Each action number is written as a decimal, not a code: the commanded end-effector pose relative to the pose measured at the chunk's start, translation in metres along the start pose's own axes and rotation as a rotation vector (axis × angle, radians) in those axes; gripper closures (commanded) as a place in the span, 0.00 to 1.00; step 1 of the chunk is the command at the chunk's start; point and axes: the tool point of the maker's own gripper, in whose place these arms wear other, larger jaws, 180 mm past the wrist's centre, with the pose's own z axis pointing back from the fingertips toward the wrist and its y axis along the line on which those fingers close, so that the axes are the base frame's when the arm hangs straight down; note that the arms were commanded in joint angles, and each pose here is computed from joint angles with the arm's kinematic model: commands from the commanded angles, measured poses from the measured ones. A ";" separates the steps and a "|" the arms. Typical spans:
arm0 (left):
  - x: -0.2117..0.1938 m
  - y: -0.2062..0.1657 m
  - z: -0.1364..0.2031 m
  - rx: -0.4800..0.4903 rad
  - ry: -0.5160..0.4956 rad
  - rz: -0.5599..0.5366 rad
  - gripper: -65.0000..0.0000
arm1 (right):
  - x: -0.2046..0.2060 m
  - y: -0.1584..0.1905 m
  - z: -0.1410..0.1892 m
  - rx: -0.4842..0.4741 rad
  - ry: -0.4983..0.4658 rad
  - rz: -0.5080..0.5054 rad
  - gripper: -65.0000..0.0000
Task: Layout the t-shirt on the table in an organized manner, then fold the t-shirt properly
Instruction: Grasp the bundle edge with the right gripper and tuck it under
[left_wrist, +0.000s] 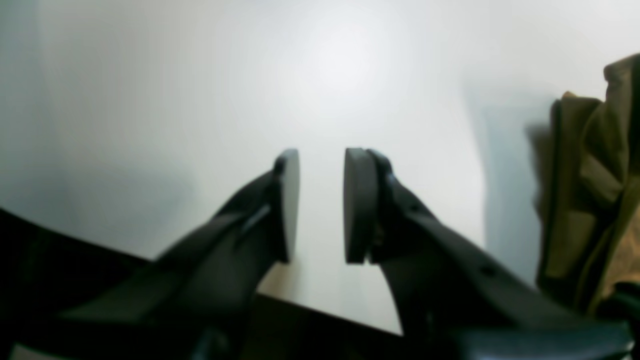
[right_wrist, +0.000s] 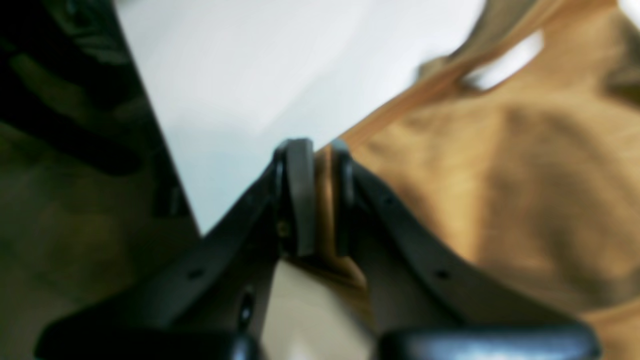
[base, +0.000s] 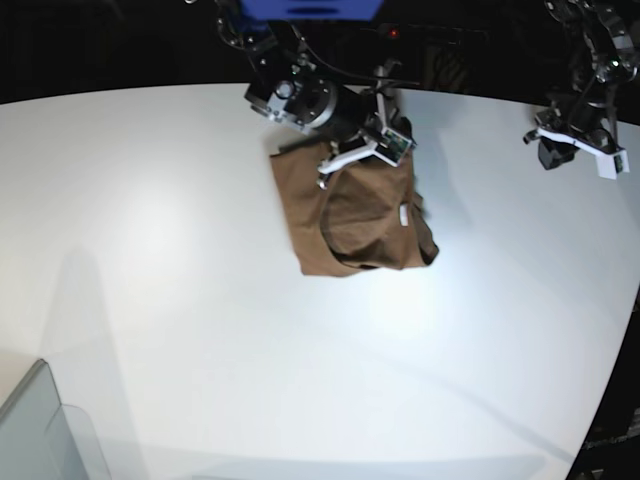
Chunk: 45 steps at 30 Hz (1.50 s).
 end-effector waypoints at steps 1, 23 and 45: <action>0.014 0.004 0.004 0.005 -0.045 -0.014 0.77 | 0.032 -0.006 0.005 -0.017 -0.101 0.011 0.93; 0.004 0.026 0.021 0.066 -0.029 0.000 0.77 | 0.039 -0.101 -0.042 -0.091 -0.042 0.053 0.93; -0.009 -0.007 0.012 0.007 -0.045 0.087 0.77 | 0.089 -0.076 -0.031 -0.097 -0.220 0.108 0.93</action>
